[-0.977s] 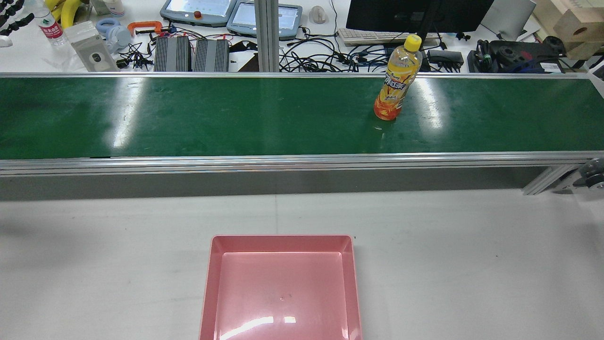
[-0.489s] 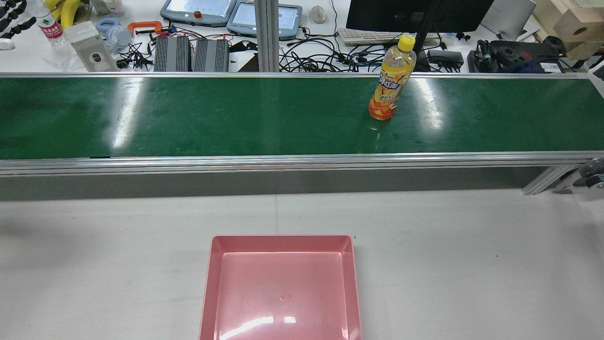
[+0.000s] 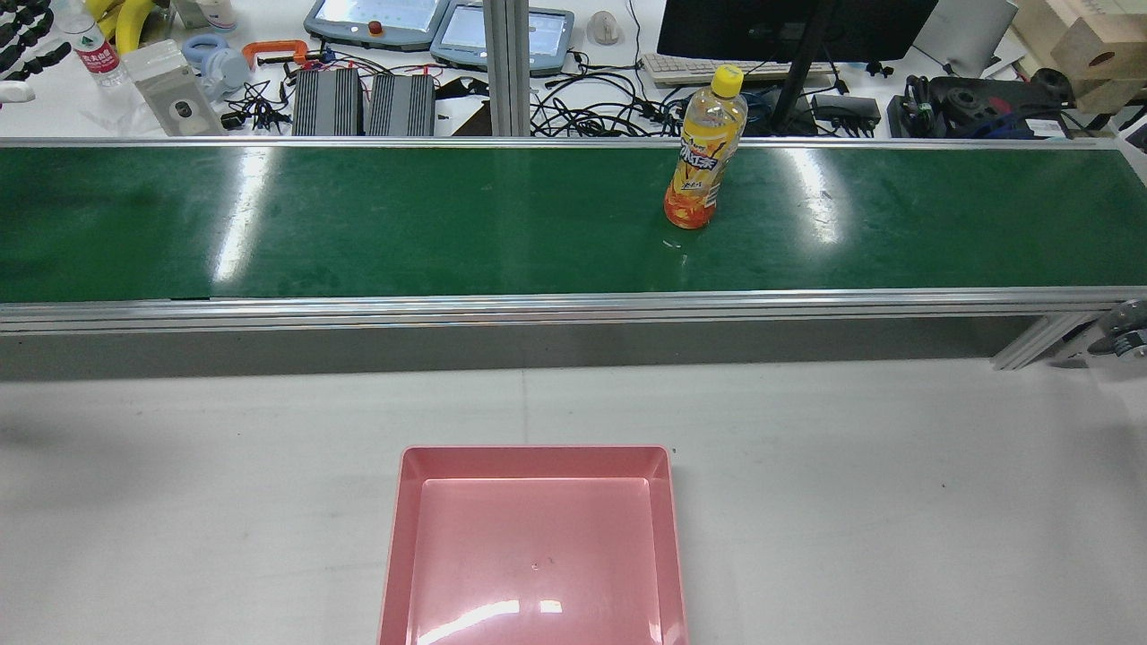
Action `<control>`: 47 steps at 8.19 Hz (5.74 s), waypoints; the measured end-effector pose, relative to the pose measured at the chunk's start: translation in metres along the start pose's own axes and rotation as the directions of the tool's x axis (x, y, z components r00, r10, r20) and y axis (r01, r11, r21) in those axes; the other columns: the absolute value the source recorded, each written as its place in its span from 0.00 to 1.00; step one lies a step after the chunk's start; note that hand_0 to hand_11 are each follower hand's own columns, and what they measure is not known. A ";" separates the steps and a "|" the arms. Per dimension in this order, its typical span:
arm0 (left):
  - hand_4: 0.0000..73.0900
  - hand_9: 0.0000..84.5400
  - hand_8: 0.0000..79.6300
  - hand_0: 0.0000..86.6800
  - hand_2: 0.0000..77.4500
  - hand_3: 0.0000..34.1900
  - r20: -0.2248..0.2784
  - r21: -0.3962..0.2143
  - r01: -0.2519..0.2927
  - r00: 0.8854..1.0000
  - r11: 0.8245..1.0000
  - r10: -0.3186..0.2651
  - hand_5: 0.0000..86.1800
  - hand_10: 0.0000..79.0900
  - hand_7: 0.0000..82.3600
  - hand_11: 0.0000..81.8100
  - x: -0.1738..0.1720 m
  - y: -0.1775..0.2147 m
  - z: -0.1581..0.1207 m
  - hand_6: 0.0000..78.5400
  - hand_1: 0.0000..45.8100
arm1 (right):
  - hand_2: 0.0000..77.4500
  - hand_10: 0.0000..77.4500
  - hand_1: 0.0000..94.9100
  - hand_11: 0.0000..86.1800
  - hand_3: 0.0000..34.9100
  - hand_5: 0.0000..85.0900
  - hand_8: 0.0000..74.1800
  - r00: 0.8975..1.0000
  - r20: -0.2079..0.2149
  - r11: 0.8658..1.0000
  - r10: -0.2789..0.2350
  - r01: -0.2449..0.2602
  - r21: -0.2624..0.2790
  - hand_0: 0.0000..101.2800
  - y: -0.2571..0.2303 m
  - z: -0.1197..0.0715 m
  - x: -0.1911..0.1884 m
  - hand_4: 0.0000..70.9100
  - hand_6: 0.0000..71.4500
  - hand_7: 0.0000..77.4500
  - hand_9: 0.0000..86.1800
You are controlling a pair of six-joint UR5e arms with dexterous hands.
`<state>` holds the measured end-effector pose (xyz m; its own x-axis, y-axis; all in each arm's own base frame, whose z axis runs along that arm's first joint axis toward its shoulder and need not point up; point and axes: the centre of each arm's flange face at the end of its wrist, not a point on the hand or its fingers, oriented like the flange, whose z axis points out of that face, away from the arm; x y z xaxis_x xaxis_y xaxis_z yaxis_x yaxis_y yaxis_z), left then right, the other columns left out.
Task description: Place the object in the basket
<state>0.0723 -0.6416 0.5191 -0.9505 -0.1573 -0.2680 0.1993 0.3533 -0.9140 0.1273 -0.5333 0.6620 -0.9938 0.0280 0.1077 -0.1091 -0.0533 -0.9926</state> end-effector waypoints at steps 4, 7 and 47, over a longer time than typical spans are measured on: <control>0.01 0.01 0.01 0.54 0.04 0.00 0.000 0.001 0.000 1.000 1.000 0.000 0.18 0.06 0.01 0.10 0.000 0.000 0.000 0.02 0.26 | 0.01 0.00 0.00 0.00 0.01 0.00 0.00 1.000 0.000 1.000 0.000 0.000 0.000 0.00 0.000 0.000 0.000 0.00 0.00 0.01 0.00; 0.01 0.01 0.01 0.54 0.02 0.00 0.000 0.001 0.000 1.000 1.000 0.000 0.18 0.06 0.01 0.11 0.000 0.000 0.000 0.02 0.26 | 0.01 0.00 0.00 0.00 0.01 0.00 0.00 1.000 0.000 1.000 0.000 0.000 0.000 0.00 0.000 0.000 0.000 0.00 0.00 0.01 0.00; 0.01 0.01 0.01 0.55 0.01 0.00 0.092 -0.089 0.034 0.995 0.995 -0.026 0.15 0.10 0.01 0.17 -0.069 0.086 0.036 0.01 0.24 | 0.01 0.00 0.00 0.00 0.01 0.00 0.00 1.000 0.000 1.000 0.001 -0.001 0.000 0.00 0.000 0.000 0.000 0.00 0.00 0.01 0.00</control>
<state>0.1634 -0.6340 0.4482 -0.9294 -0.2506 -0.2711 0.1446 0.4285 -0.8919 0.1273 -0.5332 0.6621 -0.9938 0.0280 0.1072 -0.1085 -0.0536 -0.9926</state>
